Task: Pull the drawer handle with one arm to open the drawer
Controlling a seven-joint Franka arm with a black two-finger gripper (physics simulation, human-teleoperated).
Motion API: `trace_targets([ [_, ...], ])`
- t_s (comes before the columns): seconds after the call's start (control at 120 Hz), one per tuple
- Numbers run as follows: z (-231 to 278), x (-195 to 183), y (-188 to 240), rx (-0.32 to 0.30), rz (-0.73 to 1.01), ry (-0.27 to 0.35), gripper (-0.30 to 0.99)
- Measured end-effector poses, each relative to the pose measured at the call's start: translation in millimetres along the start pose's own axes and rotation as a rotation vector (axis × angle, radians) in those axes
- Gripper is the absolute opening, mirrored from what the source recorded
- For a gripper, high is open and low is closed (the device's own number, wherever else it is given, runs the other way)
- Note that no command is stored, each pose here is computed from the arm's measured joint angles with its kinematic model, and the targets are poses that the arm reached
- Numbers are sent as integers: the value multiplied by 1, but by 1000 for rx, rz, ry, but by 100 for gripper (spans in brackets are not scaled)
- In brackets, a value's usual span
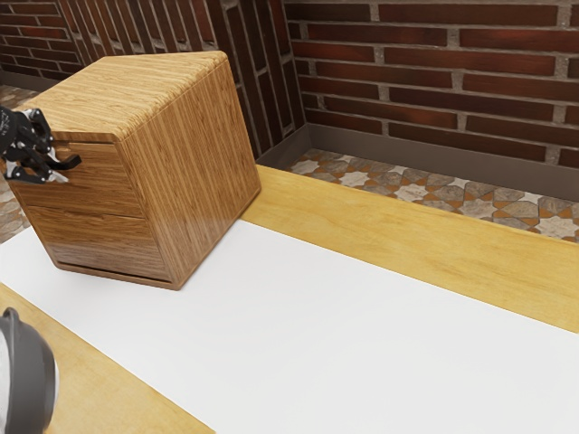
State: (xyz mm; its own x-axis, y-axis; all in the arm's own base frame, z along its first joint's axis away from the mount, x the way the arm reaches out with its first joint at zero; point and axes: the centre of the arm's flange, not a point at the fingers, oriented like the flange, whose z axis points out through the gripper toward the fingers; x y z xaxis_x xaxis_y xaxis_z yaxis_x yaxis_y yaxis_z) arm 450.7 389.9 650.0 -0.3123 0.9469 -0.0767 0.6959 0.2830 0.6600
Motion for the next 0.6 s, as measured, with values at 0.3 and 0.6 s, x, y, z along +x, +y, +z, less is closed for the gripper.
trace_targets([
  [0.3, -17, 4, -12, 2, -16, 22, -13],
  [0.6, -23, 4, -19, 45, -43, 37, -4],
])
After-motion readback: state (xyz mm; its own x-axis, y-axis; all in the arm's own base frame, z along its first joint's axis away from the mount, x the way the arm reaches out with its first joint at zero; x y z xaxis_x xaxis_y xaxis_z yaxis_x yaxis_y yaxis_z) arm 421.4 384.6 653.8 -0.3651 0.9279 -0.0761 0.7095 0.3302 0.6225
